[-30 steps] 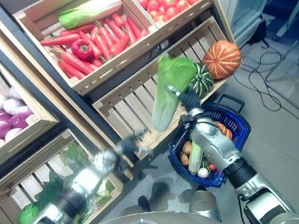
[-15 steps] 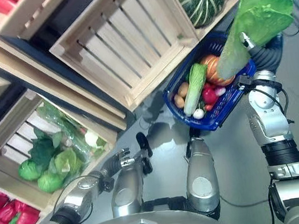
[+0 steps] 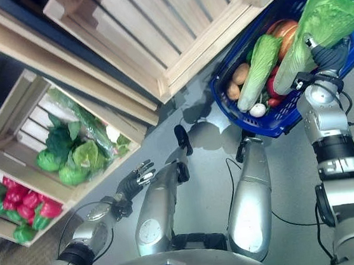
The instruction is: Pick up fruits and vegetables into the basket
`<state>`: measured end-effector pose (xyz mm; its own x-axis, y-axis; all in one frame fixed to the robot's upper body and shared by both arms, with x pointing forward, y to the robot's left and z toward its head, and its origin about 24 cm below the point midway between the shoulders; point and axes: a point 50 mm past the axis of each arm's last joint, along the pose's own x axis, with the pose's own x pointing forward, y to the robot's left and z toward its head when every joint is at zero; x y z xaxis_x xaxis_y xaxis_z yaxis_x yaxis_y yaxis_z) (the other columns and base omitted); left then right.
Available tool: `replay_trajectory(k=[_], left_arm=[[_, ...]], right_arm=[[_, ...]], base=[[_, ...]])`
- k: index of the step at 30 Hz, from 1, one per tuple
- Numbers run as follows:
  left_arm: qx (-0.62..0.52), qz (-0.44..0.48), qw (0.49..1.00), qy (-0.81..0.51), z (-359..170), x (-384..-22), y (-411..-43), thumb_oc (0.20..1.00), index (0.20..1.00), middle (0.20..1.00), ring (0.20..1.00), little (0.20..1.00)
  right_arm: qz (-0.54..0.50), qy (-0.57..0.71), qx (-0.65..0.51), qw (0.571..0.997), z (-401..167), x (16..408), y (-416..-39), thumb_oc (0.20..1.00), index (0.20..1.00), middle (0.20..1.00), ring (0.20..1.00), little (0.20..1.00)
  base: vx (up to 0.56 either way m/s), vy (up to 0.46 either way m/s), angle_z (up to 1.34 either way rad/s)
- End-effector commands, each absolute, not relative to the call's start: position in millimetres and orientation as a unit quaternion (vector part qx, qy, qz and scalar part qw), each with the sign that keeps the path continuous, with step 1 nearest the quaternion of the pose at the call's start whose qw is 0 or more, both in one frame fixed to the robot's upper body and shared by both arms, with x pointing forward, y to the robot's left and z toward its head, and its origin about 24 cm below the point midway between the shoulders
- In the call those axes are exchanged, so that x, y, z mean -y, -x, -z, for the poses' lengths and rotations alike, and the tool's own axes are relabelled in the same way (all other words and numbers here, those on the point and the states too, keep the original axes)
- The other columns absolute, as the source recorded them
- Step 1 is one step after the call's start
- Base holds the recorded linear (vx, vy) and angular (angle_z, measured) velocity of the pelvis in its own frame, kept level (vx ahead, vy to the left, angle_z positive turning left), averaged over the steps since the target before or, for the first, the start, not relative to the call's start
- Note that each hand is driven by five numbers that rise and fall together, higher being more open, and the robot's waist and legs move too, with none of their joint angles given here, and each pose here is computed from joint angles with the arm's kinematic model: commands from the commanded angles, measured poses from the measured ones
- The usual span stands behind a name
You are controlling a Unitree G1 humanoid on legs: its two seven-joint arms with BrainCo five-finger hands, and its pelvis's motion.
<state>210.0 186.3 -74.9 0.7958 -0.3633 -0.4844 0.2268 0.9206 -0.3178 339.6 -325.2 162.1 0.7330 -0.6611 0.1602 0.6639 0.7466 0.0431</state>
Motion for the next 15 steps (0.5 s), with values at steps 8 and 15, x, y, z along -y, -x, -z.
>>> replay_trajectory(k=[8,15], left_arm=[[-0.357,0.134,0.900,0.212,111.4,-166.3,-154.3,1.000,1.000,1.000,1.000,1.000],[-0.352,0.133,0.896,0.235,108.1,-163.6,-158.3,1.000,1.000,1.000,1.000,1.000]], right_arm=[[0.485,0.074,0.042,0.871,-195.9,379.0,-335.4,0.200,0.200,0.200,0.200,0.200],[0.511,0.042,-0.032,0.858,-175.5,405.0,-320.9,0.200,0.200,0.200,0.200,0.200]], base=[[-0.04,-0.015,0.09],[-0.03,-0.047,0.04]])
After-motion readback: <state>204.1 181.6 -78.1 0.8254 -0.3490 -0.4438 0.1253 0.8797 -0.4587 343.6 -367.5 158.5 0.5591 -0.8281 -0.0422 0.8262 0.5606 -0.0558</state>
